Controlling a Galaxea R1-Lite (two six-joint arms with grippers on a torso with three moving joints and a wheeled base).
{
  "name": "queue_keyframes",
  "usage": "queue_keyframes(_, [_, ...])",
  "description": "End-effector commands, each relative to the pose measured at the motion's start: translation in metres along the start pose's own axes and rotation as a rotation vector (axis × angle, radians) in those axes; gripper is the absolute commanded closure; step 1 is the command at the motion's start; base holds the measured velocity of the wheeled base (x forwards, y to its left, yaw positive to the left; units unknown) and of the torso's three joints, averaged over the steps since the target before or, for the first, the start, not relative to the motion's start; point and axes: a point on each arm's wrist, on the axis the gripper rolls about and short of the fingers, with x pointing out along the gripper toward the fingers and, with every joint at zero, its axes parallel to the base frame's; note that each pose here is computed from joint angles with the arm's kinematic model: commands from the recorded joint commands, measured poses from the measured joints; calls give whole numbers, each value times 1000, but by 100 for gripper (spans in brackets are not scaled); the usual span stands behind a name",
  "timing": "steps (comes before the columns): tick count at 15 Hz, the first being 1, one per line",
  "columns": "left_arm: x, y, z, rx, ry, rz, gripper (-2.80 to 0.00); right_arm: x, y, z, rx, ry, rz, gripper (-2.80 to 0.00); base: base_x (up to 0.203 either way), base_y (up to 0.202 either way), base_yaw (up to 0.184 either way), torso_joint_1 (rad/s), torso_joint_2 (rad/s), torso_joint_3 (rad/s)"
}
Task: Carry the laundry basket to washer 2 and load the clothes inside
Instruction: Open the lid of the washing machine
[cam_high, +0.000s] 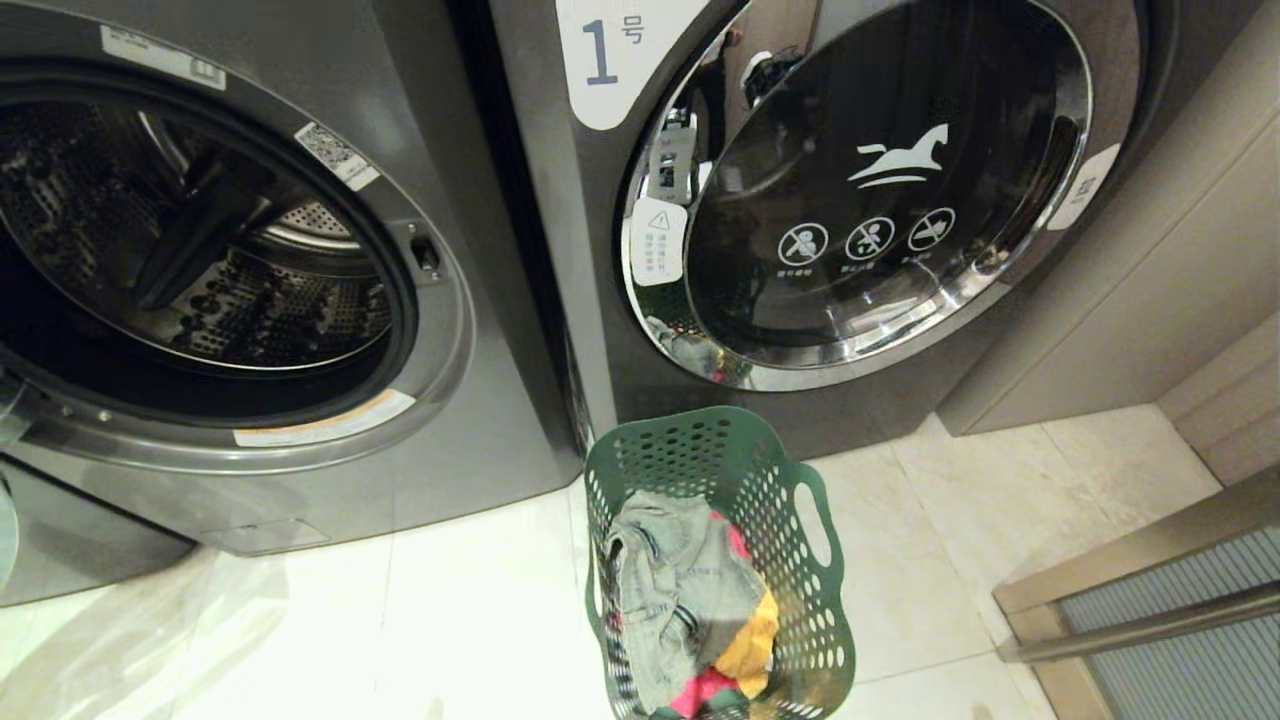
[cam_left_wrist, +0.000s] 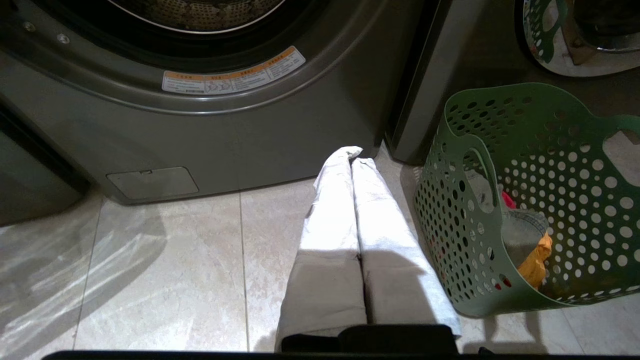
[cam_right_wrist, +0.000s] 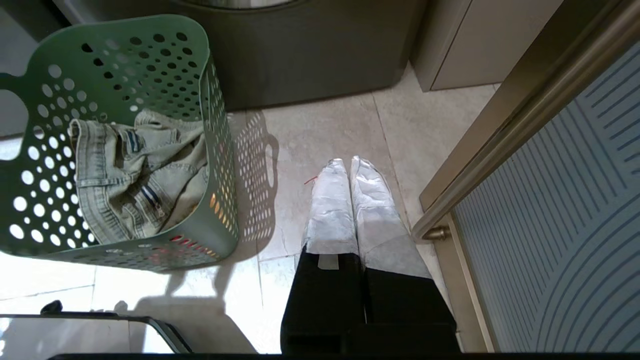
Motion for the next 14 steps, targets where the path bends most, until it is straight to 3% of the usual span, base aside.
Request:
queue_keyframes(1, [2,0,-11,0,41,1,0,0,0,0,-1,0,1,0,0,0,0,2,0,197])
queue_keyframes(14, [2,0,-11,3,41,1,0,0,0,0,-1,0,1,0,0,0,0,4,1,200])
